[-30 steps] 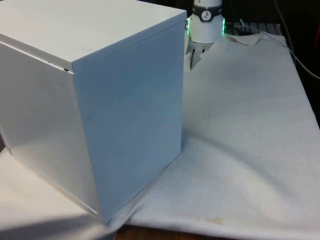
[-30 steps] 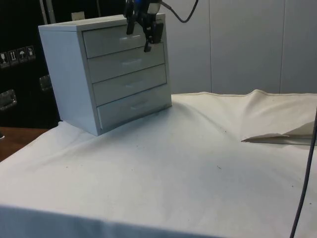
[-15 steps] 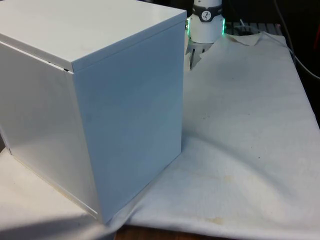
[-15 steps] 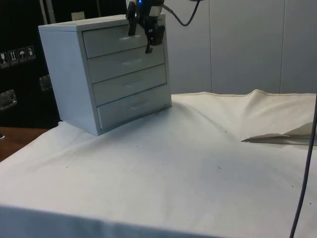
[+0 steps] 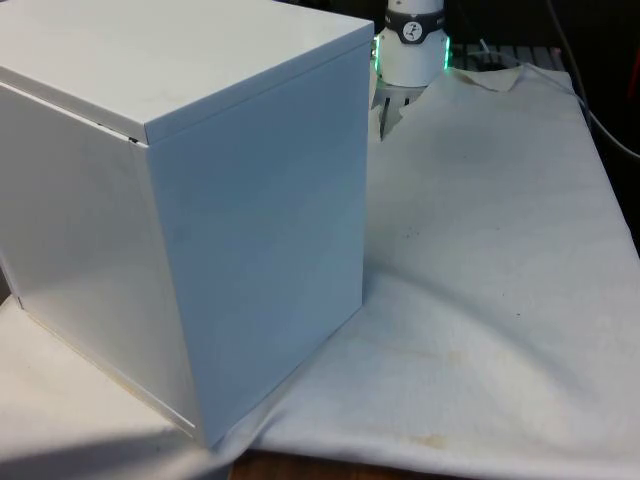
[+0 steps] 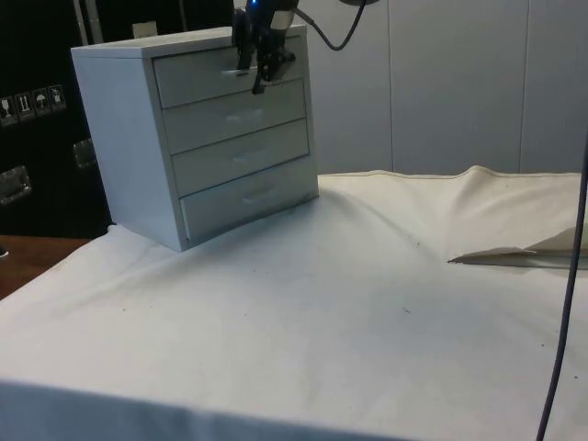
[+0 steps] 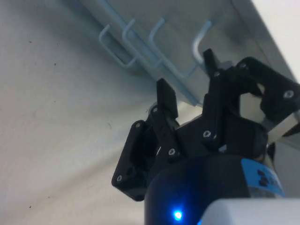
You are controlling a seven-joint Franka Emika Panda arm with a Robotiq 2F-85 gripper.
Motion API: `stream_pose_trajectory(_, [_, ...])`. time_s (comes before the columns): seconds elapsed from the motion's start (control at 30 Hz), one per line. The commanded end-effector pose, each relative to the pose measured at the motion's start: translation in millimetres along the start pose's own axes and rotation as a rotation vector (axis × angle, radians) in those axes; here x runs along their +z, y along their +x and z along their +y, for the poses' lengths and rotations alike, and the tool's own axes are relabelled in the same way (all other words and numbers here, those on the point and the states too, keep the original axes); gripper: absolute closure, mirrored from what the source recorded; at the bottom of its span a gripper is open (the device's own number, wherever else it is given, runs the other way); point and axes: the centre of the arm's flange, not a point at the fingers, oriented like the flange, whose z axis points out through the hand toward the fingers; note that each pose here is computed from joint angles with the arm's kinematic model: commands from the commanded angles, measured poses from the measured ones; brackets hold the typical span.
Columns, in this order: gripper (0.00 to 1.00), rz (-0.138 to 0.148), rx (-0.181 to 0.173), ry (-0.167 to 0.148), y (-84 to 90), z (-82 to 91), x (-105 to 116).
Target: Open the drawer, then close it.
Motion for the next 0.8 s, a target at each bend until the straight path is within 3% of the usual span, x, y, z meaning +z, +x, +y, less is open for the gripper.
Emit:
stream_pose_trajectory(0.0, [0.61,-0.004,-0.002,-0.018,-0.7,2.6,2.8])
stream_pose_trajectory(0.03, [0.65,0.001,0.0,-0.003,0.3,1.2,-0.4])
stream_pose_trajectory(0.07, [0.65,-0.005,-0.002,-0.019,-0.5,2.8,3.0])
stream_pose_trajectory(0.3, [1.0,-0.003,-0.004,-0.024,-0.1,3.9,3.0])
stream_pose_trajectory(0.33, [1.0,0.003,0.0,-0.011,0.8,4.4,-1.5])
stream_pose_trajectory(0.37, [1.0,-0.003,-0.004,-0.024,-0.1,3.9,3.0])
stream_pose_trajectory(0.77, [1.0,0.007,0.002,-0.028,-0.6,6.6,-1.0])
